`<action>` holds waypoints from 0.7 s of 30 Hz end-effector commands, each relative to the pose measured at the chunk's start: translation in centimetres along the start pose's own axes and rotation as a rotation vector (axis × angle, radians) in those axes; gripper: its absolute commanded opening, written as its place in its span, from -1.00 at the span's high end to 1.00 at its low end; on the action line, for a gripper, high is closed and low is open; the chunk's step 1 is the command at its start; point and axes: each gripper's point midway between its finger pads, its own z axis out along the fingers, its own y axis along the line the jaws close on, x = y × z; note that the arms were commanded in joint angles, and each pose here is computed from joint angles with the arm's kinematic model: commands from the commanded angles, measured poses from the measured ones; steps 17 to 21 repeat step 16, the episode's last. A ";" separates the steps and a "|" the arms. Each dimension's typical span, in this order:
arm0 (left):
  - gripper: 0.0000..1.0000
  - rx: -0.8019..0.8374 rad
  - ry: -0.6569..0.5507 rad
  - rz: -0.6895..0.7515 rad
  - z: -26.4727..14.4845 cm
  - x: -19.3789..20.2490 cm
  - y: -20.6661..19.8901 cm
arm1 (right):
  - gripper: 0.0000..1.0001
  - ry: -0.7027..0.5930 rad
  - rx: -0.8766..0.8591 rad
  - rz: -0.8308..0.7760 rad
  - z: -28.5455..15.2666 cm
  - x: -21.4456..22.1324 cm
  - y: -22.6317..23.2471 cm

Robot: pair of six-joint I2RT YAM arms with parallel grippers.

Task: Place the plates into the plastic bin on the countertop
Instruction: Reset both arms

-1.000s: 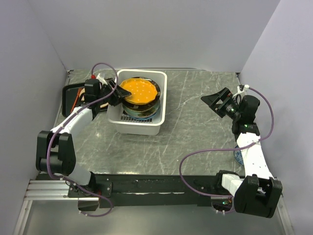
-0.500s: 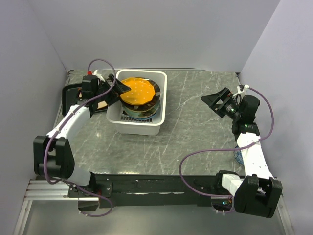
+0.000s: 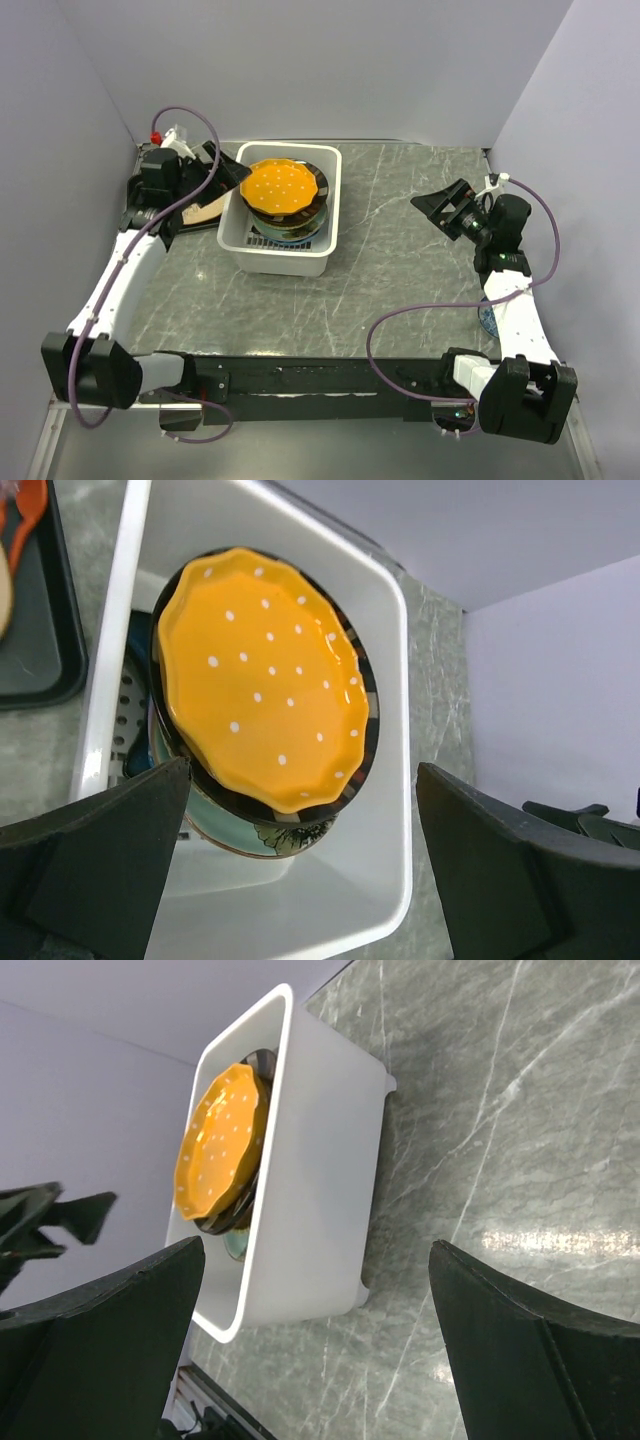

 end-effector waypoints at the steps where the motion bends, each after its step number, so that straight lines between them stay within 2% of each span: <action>1: -0.99 -0.020 -0.141 0.117 -3.0 -3.2 -1.2 | -1.00 -0.045 0.010 -0.063 0.4 -1.8 0.5; 4: -0.99 -0.089 -0.224 0.172 -4.7 -4.2 -0.6 | -1.00 -0.053 0.061 -0.077 0.4 -1.9 -0.4; 10: -0.99 -0.180 -0.301 0.223 -6.7 -4.9 0.7 | -1.00 -0.100 0.231 -0.129 0.0 -2.8 -2.8; 13: -0.99 -0.140 -0.298 0.239 -6.9 -4.2 0.4 | -1.00 -0.107 0.295 -0.162 0.2 -2.8 -3.5; 16: -0.99 -0.120 -0.359 0.228 -7.5 -4.3 0.6 | -1.00 -0.095 0.335 -0.181 1.0 -2.4 -4.0; 21: -0.99 -0.120 -0.359 0.228 -7.5 -4.3 0.6 | -1.00 -0.095 0.335 -0.181 1.0 -2.4 -4.0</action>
